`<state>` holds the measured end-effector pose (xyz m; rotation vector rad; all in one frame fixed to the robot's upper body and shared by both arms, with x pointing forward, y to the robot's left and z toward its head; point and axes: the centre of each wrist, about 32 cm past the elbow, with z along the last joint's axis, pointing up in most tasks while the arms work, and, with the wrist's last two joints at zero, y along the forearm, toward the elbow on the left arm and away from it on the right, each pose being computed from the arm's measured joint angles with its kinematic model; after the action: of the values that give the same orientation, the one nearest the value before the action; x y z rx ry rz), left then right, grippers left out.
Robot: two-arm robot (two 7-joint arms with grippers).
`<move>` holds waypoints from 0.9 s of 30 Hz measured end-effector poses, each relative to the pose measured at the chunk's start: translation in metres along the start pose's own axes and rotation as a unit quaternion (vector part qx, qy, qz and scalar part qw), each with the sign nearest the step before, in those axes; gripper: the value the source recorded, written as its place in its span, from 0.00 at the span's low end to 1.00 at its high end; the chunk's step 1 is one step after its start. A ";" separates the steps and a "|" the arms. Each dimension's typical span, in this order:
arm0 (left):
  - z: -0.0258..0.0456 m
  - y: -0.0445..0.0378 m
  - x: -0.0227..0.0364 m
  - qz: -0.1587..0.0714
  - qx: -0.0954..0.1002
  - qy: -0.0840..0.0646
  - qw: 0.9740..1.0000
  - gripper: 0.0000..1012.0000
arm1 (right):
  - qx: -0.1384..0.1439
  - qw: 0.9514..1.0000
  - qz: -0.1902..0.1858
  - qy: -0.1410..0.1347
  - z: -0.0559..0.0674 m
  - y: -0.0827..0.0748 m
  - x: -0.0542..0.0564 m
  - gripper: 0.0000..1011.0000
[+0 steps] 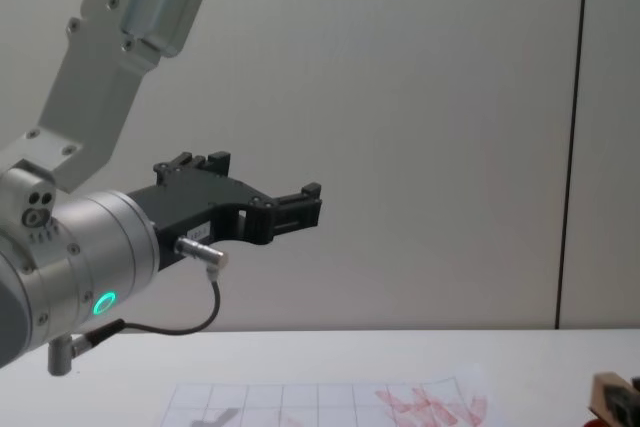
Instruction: Use the one hand to pick up the stamp and affix it onto the A4 paper.
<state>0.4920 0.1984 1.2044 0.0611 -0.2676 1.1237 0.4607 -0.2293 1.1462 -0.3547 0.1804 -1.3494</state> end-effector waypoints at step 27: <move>0.0000 0.0000 0.0000 0.000 0.000 0.000 1.000 0.99 | 0.021 0.992 0.120 -0.011 0.029 0.017 -0.048 0.22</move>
<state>0.4920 0.1984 1.2044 0.0611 -0.2676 1.1237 0.4759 -0.1755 1.1634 -0.3016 0.1707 -1.1095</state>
